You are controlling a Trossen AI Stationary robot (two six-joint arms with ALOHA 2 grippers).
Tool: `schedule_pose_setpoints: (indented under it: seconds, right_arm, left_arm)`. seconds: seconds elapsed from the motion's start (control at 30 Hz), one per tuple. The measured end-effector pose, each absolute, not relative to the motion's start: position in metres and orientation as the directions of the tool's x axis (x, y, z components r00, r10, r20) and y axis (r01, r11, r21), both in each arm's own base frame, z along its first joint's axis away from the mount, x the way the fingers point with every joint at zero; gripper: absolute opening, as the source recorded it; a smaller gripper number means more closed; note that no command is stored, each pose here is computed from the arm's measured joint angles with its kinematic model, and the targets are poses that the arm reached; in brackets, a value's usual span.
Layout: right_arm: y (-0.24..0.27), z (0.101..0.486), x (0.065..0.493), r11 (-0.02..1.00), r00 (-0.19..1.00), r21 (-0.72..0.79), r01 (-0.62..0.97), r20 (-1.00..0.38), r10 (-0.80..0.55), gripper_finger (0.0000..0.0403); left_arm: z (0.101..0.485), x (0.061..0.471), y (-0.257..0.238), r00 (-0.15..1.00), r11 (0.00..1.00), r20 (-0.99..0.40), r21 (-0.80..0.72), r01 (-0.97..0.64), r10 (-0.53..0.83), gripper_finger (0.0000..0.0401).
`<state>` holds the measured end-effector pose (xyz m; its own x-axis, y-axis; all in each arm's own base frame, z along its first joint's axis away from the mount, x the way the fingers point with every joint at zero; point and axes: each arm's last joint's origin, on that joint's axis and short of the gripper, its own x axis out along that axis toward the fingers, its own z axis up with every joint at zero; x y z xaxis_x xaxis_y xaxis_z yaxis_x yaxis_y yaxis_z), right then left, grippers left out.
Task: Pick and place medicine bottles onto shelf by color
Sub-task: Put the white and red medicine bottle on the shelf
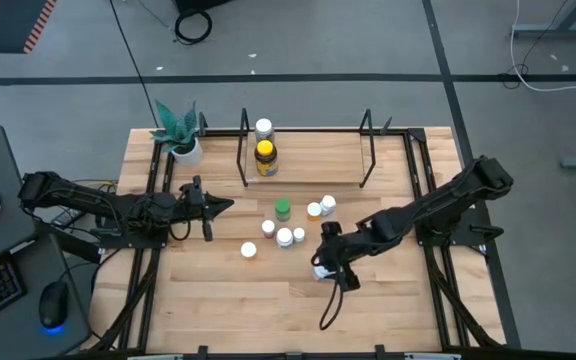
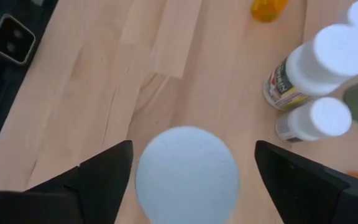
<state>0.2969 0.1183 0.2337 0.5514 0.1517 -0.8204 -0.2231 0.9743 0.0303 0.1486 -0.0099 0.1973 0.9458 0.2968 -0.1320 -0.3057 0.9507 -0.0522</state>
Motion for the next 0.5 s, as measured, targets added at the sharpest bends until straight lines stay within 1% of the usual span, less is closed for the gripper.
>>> schedule_pose_setpoints:
  seconds: [0.23,0.37,0.5]
  right_arm:
    - [0.1182,0.2313,0.2968,0.975,0.536,0.039,-0.219,-0.830,0.153,0.0324]
    - [0.1179,0.2308,0.2960,0.975,0.527,0.038,-0.218,-0.836,0.150,0.0303]
    - [0.1175,0.2300,0.2949,0.976,0.515,0.038,-0.214,-0.845,0.146,0.0274]
  left_arm:
    - [0.1973,0.1486,-0.0099,0.946,0.951,-0.132,-0.052,-0.306,0.297,0.0018]
    - [0.1972,0.1486,-0.0099,0.946,0.951,-0.133,-0.052,-0.305,0.297,0.0014]
    - [0.1972,0.1486,-0.0099,0.946,0.951,-0.133,-0.052,-0.305,0.296,0.0019]
